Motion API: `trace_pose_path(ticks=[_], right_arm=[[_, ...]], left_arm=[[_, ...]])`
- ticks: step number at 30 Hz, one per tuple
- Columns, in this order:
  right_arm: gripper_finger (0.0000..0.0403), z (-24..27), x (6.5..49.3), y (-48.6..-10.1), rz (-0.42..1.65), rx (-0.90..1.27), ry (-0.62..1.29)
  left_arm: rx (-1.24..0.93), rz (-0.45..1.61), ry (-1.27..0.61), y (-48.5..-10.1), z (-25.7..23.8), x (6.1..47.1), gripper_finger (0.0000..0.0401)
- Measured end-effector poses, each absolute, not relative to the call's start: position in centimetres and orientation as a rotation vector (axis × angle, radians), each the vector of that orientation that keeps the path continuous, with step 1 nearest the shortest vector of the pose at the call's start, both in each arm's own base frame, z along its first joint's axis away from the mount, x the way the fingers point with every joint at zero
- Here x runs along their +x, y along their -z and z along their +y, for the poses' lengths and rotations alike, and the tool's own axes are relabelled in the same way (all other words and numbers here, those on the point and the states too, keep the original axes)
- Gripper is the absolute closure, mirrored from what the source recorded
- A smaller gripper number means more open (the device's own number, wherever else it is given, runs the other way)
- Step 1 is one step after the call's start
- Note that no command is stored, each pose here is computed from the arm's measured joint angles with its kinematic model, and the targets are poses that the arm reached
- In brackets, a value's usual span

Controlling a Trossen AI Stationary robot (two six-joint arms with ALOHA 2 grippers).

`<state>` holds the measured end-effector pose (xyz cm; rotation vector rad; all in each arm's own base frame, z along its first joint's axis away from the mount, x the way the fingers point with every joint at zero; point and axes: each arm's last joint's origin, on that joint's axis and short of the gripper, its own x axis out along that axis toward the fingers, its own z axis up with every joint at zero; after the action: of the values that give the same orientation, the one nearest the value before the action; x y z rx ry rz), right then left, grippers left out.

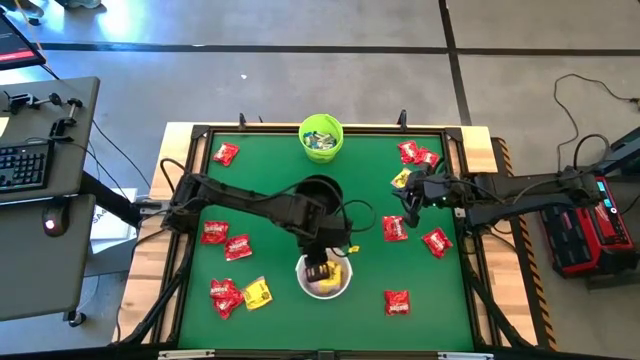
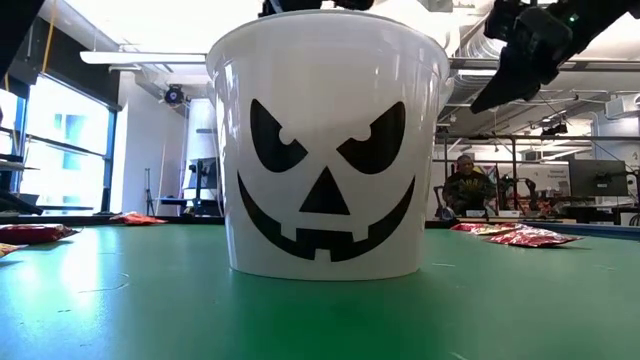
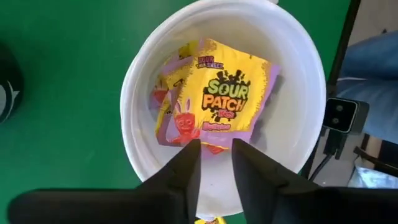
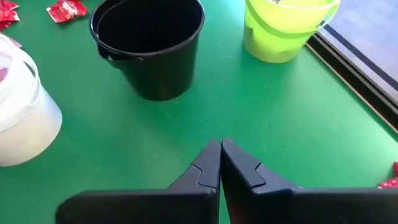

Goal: Sort candy by brand, put in halloween buckets
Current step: Put the yellow chocolate into the white bucket

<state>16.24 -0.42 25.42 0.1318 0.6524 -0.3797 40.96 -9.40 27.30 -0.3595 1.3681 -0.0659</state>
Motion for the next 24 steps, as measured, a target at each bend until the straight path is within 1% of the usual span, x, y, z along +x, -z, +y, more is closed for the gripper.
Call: trace_pose_path(ticks=[3, 5, 7, 10, 13, 14, 20, 24], right_arm=[[0.0402, -0.4, 16.2, -25.4, 0.652, 0.149, 0.395], [0.0402, -0.5, 16.2, -25.4, 0.650, 0.157, 0.405], [0.0402, -0.5, 16.2, -25.4, 0.655, 0.145, 0.401], [0.0402, -0.5, 16.2, -25.4, 0.655, 0.140, 0.400], [0.0402, -0.5, 16.2, -25.4, 0.654, 0.136, 0.407], [0.0403, -0.5, 16.2, -25.4, 0.654, 0.134, 0.411], [0.0403, -0.5, 16.1, -25.4, 0.654, 0.127, 0.427], [0.0403, -0.6, 16.1, -25.3, 0.653, 0.125, 0.438]], left_arm=[[-0.339, 1.353, 0.085, -27.3, -9.7, 41.0, 0.0303], [-0.328, 1.324, 0.108, -27.4, -10.1, 41.2, 0.0305], [-0.322, 1.287, 0.149, -27.6, -10.6, 41.5, 0.0318], [-0.300, 1.237, 0.208, -27.3, -11.7, 42.0, 0.0351], [-0.275, 1.248, 0.226, -26.4, -12.3, 42.3, 0.0388], [-0.269, 1.251, 0.227, -26.0, -12.5, 42.5, 0.0394], [-0.241, 1.258, 0.205, -23.8, -12.9, 43.6, 0.0399], [-0.205, 1.267, 0.152, -23.1, -12.8, 43.8, 0.0400]])
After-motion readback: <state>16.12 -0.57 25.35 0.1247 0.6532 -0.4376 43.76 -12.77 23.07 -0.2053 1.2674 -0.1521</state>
